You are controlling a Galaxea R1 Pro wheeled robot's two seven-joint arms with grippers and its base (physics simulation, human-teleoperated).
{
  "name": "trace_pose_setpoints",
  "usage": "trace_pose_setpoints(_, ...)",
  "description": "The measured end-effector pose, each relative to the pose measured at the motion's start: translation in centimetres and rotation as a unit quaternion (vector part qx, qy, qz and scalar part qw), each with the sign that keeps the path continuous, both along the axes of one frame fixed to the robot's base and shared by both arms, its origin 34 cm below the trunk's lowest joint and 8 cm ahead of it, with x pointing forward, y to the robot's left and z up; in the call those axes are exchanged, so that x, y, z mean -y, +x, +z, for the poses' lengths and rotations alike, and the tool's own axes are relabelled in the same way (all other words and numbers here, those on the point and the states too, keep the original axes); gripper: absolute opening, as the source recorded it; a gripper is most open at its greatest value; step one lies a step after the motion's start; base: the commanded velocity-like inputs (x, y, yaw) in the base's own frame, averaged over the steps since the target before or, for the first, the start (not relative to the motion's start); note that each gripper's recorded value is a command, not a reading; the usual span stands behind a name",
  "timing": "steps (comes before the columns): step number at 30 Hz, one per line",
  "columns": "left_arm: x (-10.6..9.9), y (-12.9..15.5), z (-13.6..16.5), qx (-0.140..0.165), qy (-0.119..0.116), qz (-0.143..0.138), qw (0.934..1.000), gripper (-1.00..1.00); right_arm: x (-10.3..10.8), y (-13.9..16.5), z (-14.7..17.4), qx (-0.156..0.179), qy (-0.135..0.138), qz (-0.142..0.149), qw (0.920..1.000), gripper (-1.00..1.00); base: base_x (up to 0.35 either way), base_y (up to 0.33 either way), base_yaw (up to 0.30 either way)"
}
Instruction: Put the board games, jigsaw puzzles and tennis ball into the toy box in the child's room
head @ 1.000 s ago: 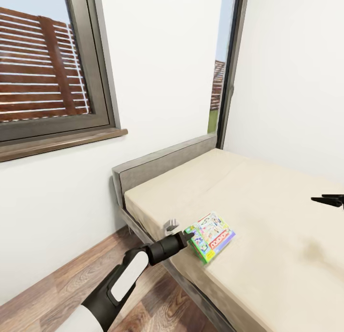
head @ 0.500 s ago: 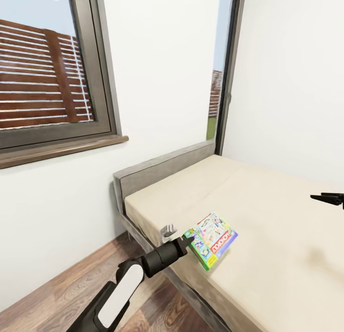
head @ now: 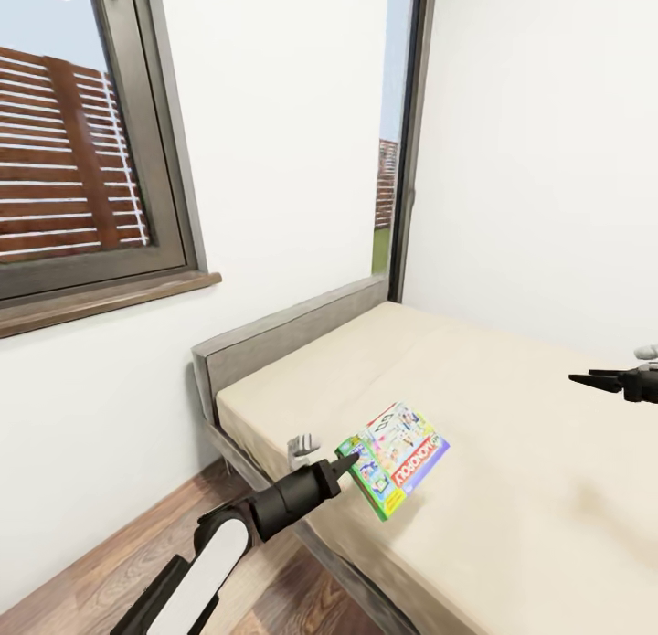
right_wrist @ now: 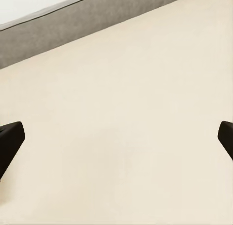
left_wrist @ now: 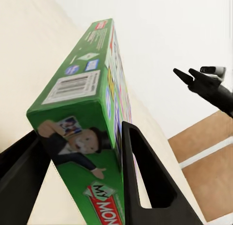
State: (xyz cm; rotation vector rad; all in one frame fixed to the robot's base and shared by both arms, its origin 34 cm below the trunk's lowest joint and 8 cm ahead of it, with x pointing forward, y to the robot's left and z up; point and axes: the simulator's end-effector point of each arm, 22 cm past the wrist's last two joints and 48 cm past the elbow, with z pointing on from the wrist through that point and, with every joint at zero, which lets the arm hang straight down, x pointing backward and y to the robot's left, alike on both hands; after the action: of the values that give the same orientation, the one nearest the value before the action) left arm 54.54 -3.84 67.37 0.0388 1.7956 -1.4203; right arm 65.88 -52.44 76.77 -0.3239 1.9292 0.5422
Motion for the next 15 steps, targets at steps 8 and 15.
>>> trace_pose_setpoints(8, -4.7, 1.4, 1.3, -0.003, -0.003, 0.046, 0.9989, -1.0, -0.8, 5.0, -2.6, -0.035, -0.023, -0.092, 0.9949, 1.0, 0.0, 0.0, -0.009)
trace_pose_setpoints(15, -10.8, 2.2, 1.5, -0.012, -0.026, 0.096, 0.9949, -1.0, -7.3, 4.2, -2.8, -0.044, -0.065, -0.065, 0.9948, 1.0, 0.0, 0.0, -0.019)
